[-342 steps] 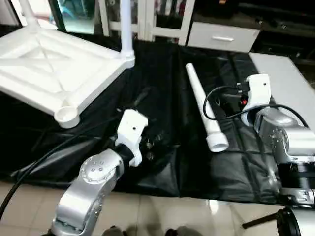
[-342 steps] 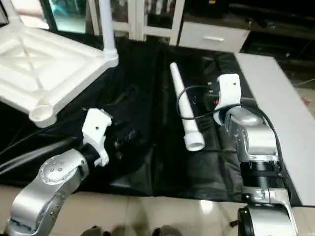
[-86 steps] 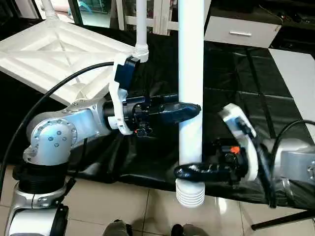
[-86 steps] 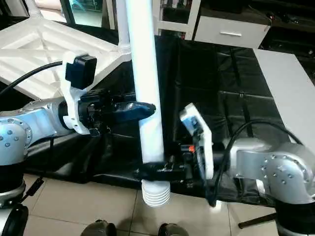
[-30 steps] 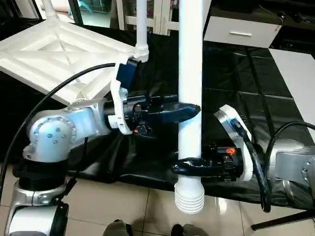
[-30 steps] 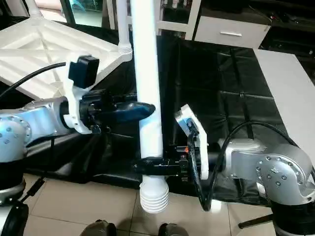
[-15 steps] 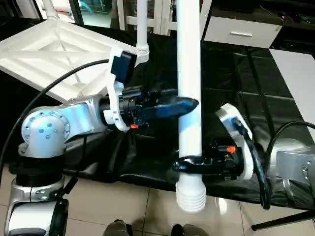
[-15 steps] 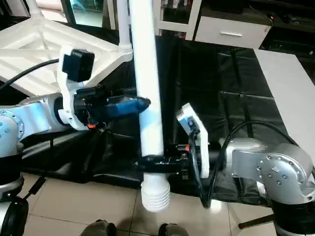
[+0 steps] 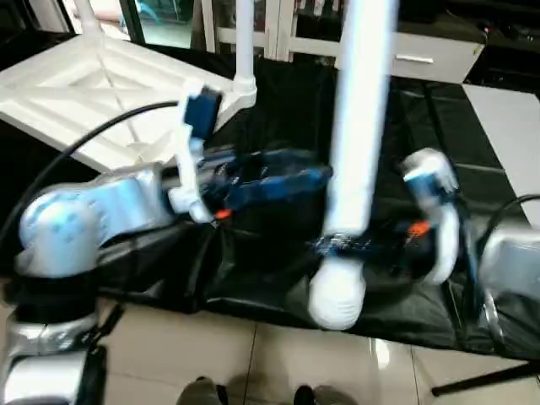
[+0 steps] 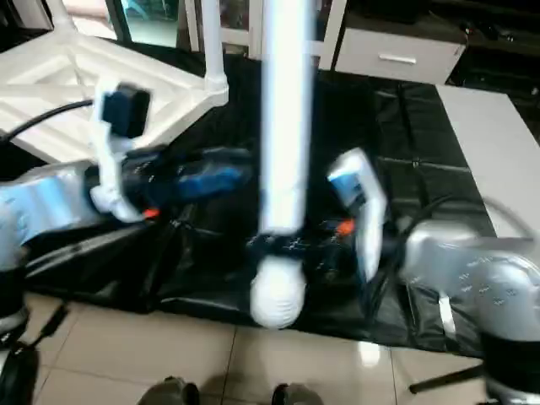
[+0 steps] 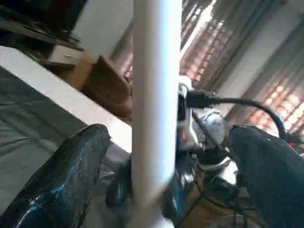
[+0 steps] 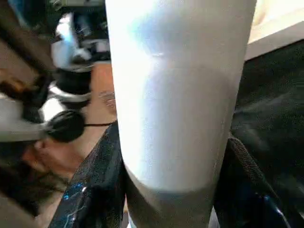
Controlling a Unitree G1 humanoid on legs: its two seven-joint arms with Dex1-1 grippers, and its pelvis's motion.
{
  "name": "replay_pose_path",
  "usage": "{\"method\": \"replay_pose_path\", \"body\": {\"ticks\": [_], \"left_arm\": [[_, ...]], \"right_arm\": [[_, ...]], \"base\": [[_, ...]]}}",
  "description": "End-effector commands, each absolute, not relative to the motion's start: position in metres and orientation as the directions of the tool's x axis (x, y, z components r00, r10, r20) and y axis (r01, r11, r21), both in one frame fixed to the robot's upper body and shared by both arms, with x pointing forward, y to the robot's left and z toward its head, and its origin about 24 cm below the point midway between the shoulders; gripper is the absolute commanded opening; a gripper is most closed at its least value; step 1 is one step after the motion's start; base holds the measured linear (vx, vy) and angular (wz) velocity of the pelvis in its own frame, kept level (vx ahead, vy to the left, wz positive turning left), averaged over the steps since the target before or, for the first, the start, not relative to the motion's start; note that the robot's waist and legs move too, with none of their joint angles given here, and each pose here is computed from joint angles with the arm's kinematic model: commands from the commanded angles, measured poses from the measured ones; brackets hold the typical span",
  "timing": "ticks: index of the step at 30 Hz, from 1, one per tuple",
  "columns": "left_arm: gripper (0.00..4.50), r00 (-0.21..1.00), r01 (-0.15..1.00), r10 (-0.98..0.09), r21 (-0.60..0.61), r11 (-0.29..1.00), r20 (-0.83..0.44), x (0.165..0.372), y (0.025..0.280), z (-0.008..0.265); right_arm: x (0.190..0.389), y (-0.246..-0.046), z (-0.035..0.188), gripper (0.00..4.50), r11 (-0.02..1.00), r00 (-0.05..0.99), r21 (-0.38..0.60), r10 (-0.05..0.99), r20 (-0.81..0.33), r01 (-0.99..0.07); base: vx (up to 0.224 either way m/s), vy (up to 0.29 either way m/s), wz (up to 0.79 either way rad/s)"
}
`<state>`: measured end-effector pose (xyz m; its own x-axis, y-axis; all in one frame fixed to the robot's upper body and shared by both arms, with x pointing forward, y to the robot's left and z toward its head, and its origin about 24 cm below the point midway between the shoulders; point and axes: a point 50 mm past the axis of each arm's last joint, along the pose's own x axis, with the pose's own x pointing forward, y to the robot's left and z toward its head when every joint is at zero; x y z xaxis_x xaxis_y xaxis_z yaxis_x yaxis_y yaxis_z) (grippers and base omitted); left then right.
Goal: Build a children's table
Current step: Pick table leg
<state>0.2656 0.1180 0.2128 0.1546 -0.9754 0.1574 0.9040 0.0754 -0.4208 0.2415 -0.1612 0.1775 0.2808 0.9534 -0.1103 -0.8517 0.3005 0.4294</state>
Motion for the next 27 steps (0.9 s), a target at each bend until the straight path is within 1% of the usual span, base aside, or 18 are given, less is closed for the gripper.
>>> {"method": "replay_pose_path", "body": {"ticks": [1,2,4,5,7,8,9,11,12,13,14,15,17,19,20,22,24,27], "left_arm": [[4.50,0.200,0.910,-0.970,-0.393,0.130,0.141,0.262,0.123,0.213],[4.50,0.227,0.903,-0.964,-0.401,0.156,0.137,0.261,0.128,0.210],[4.50,0.242,0.899,-0.961,-0.405,0.170,0.135,0.260,0.131,0.209],[4.50,0.286,0.898,-0.950,-0.381,0.221,0.123,0.259,0.137,0.208],[4.50,0.330,0.895,-0.938,-0.353,0.274,0.108,0.259,0.141,0.208],[4.50,0.418,0.874,-0.905,-0.306,0.377,0.079,0.260,0.145,0.206],[4.50,0.434,0.869,-0.898,-0.297,0.395,0.075,0.260,0.146,0.206],[4.50,0.614,0.778,-0.787,-0.214,0.591,0.061,0.262,0.153,0.201],[4.50,0.694,0.711,-0.719,-0.190,0.677,0.036,0.263,0.157,0.194],[4.50,0.718,0.688,-0.696,-0.184,0.703,0.026,0.264,0.158,0.191],[4.50,0.820,0.570,-0.573,-0.085,0.818,-0.017,0.267,0.163,0.181],[4.50,0.908,0.419,-0.417,0.038,0.907,-0.040,0.269,0.169,0.170],[4.50,0.937,0.347,-0.350,0.126,0.929,0.005,0.267,0.170,0.165],[4.50,0.951,0.305,-0.309,0.109,0.946,0.022,0.266,0.170,0.160],[4.50,0.972,0.224,-0.231,0.124,0.967,0.047,0.263,0.169,0.153],[4.50,0.976,0.201,-0.210,0.140,0.970,0.056,0.263,0.169,0.152],[4.50,0.994,0.065,-0.076,0.137,0.988,0.074,0.268,0.174,0.143],[4.50,0.994,0.042,-0.059,0.173,0.984,0.092,0.271,0.172,0.140]], "right_arm": [[0.247,-0.176,0.179,1.87,0.390,0.372,0.391,0.920,-0.124,-0.834],[0.250,-0.183,0.179,1.87,0.438,0.418,0.371,0.898,-0.136,-0.819],[0.253,-0.186,0.179,1.87,0.464,0.444,0.357,0.885,-0.144,-0.810],[0.260,-0.192,0.178,1.87,0.547,0.521,0.292,0.837,-0.170,-0.784],[0.264,-0.193,0.177,1.87,0.596,0.570,0.253,0.803,-0.174,-0.762],[0.274,-0.193,0.174,1.87,0.692,0.672,0.150,0.722,-0.164,-0.706],[0.276,-0.193,0.174,1.87,0.709,0.691,0.128,0.705,-0.158,-0.694],[0.287,-0.190,0.175,1.87,0.803,0.802,0.010,0.595,-0.049,-0.595],[0.291,-0.189,0.173,1.87,0.855,0.859,-0.081,0.512,-0.026,-0.512],[0.292,-0.189,0.173,1.87,0.868,0.875,-0.112,0.484,-0.018,-0.483],[0.292,-0.188,0.171,1.87,0.913,0.915,-0.086,0.402,0.036,-0.398],[0.291,-0.187,0.166,1.87,0.943,0.941,0.009,0.330,0.073,-0.332],[0.287,-0.183,0.161,1.87,0.953,0.952,0.048,0.294,0.088,-0.299],[0.284,-0.180,0.157,1.87,0.957,0.957,0.062,0.277,0.090,-0.283],[0.280,-0.173,0.149,1.87,0.959,0.960,0.067,0.268,0.087,-0.274],[0.279,-0.171,0.146,1.87,0.960,0.960,0.064,0.267,0.086,-0.273],[0.278,-0.175,0.134,1.87,0.974,0.978,0.111,0.187,0.088,-0.196],[0.277,-0.176,0.128,1.87,0.978,0.983,0.113,0.165,0.081,-0.174]], "base": [[0.000,0.000,0.00],[0.000,0.000,0.00],[0.000,0.000,0.00],[0.000,0.000,0.00],[0.000,0.000,0.00],[0.000,0.000,0.00],[0.000,0.000,0.00],[0.000,0.000,0.00],[0.000,0.000,0.00],[0.000,0.000,0.00],[0.000,0.000,0.00],[0.000,0.000,0.00],[0.000,0.000,0.00],[0.000,0.000,0.00],[0.000,0.000,0.00],[0.000,0.000,0.00],[-0.009,0.033,0.00],[-0.021,0.128,-0.05]]}}
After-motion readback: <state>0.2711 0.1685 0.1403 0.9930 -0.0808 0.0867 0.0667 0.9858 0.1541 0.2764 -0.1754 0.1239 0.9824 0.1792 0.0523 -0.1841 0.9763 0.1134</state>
